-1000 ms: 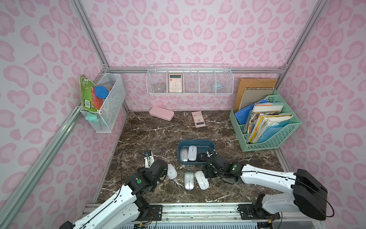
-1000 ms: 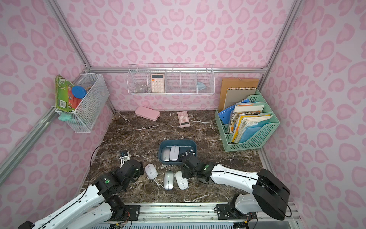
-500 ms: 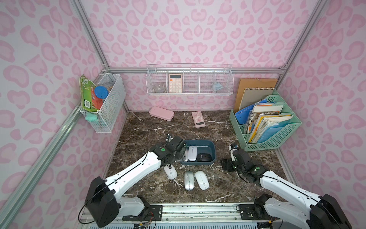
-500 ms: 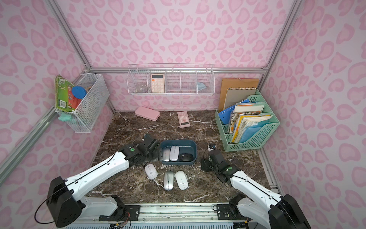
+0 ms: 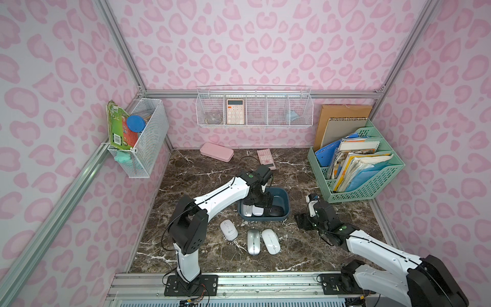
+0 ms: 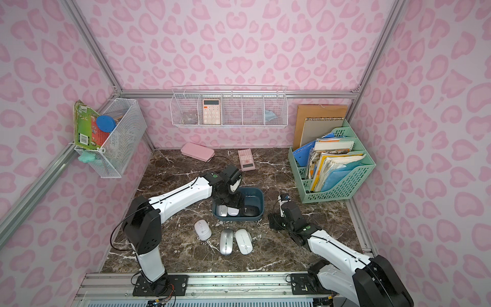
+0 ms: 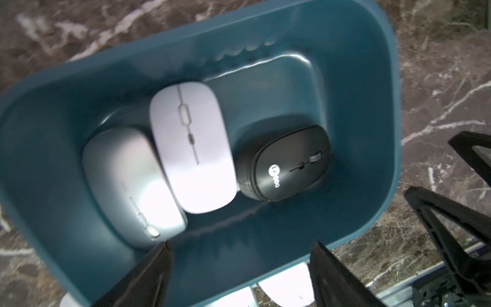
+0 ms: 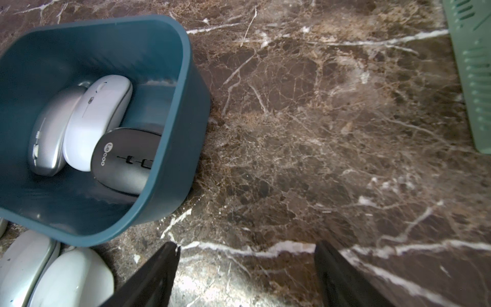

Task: Take out the mouse from the storage box
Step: Pick up the mouse from the storage box.

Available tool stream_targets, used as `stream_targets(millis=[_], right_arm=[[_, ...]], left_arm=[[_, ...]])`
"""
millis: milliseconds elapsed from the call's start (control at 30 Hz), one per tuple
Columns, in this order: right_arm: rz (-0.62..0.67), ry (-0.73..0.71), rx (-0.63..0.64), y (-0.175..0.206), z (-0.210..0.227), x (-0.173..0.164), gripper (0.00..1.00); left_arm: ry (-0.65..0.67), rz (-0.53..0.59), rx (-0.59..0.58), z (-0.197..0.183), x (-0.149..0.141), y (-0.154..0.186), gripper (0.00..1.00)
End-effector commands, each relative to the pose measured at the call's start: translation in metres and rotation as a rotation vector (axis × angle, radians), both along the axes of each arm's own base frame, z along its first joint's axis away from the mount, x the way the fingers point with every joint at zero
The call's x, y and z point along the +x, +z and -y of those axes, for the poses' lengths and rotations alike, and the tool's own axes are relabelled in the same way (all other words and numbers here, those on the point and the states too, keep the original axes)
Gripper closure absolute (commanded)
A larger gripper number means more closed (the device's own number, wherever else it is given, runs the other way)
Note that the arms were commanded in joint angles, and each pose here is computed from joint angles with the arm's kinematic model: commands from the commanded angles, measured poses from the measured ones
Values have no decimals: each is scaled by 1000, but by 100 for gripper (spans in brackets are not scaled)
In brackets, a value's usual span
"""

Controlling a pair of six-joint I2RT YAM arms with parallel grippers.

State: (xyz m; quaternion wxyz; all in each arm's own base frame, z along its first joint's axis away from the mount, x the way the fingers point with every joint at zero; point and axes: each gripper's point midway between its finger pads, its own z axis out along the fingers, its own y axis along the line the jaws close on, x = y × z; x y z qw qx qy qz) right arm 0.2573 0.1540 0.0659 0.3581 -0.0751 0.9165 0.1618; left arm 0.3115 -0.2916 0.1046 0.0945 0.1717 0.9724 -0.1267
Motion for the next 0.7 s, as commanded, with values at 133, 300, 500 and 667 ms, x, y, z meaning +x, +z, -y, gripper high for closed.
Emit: stream_targets(millis=[133,300,500,667], right_arm=[[35,20,14,8,-6,6,16],[36,24,15,8,-6,5,16],[31,32,12,7,-7,5,16],[30,37,15,7,-8,5,15]], left_arm=[[-216,-85,18,17,-5,-15,22],[-282,-101,55,21,-1,-28,21],[-383,-111,28,38,-4,-39,15],[-423,-83,84,37,4,-52,13]])
